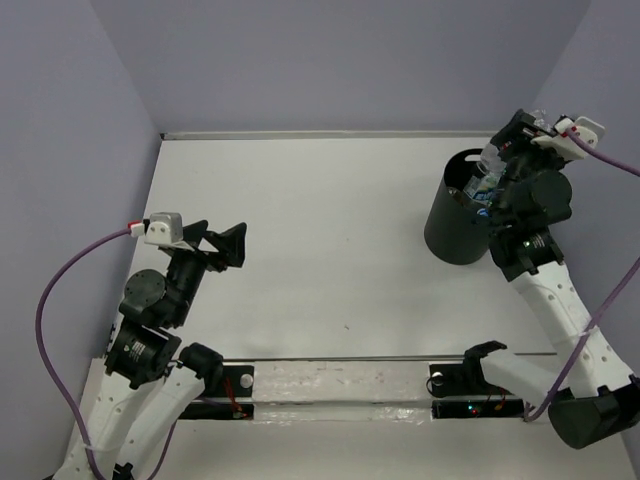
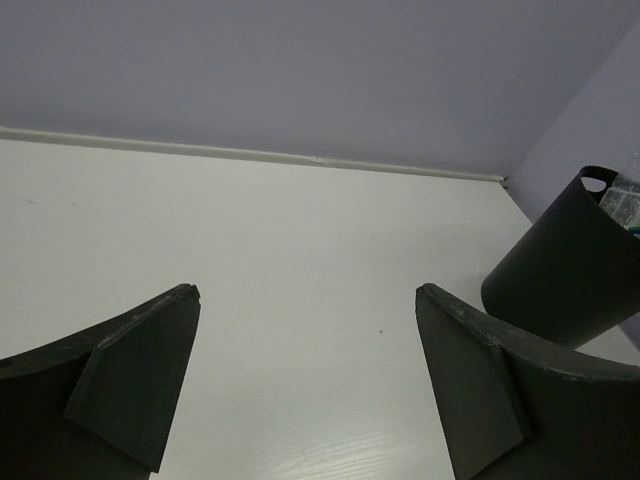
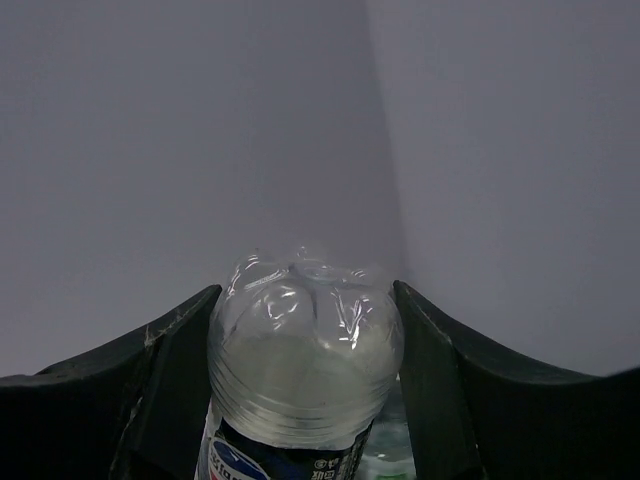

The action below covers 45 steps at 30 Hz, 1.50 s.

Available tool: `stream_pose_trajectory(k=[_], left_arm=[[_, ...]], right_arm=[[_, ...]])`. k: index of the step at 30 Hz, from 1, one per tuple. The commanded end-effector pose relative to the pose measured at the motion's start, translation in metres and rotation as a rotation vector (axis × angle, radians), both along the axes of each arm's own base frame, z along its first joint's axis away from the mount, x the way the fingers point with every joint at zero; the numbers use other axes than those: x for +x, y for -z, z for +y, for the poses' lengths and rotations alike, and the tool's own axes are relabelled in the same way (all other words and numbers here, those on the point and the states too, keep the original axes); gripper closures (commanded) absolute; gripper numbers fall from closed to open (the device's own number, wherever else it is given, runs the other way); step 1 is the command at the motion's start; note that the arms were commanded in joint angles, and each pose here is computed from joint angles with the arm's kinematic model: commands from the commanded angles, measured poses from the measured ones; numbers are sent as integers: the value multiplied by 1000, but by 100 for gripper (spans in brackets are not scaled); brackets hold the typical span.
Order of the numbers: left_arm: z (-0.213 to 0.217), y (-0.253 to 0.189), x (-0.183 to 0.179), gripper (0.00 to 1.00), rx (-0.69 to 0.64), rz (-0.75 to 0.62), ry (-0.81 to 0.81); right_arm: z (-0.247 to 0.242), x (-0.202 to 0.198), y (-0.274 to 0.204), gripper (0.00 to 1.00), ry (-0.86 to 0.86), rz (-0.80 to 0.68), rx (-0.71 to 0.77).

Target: Put the plastic bottles in the bin

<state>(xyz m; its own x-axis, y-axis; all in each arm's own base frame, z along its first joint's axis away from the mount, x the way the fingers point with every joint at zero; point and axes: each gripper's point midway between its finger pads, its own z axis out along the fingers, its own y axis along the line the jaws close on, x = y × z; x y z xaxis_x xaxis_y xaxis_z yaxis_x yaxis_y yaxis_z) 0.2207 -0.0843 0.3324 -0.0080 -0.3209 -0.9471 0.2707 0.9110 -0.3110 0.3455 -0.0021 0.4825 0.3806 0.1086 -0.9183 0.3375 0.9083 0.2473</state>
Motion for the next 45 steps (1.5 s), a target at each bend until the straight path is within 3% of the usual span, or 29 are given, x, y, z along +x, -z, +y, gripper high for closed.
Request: stream_pose_trajectory(k=[1, 12, 23, 26, 27, 28, 29, 32, 34, 45], left_arm=[[-2, -15, -2, 1, -27, -62, 20], [1, -21, -10, 1, -40, -86, 20], [2, -23, -12, 1, -45, -94, 19], [1, -21, -10, 1, -40, -88, 22], [0, -21, -10, 1, -41, -86, 23], [0, -20, -9, 1, -37, -82, 23], [0, -19, -8, 1, -36, -78, 22], [-1, -18, -8, 1, -34, -75, 22], [-1, -17, -6, 1, -33, -72, 19], [-2, -10, 2, 1, -19, -40, 7]], right_arm=[[-59, -9, 40, 62, 357, 90, -134], [-95, 4, 54, 61, 572, 137, -294], [-96, 34, 140, 61, 573, 288, -289], [-95, 32, 150, 50, 559, 303, -258], [-95, 34, 153, 43, 552, 310, -253], [-92, 33, 143, 26, 524, 265, -208], [-90, 33, 145, 20, 496, 306, -212], [-83, 36, 136, 11, 427, 304, -173], [-80, 36, 133, 7, 398, 316, -158], [-43, 32, 122, 9, 110, 371, 18]])
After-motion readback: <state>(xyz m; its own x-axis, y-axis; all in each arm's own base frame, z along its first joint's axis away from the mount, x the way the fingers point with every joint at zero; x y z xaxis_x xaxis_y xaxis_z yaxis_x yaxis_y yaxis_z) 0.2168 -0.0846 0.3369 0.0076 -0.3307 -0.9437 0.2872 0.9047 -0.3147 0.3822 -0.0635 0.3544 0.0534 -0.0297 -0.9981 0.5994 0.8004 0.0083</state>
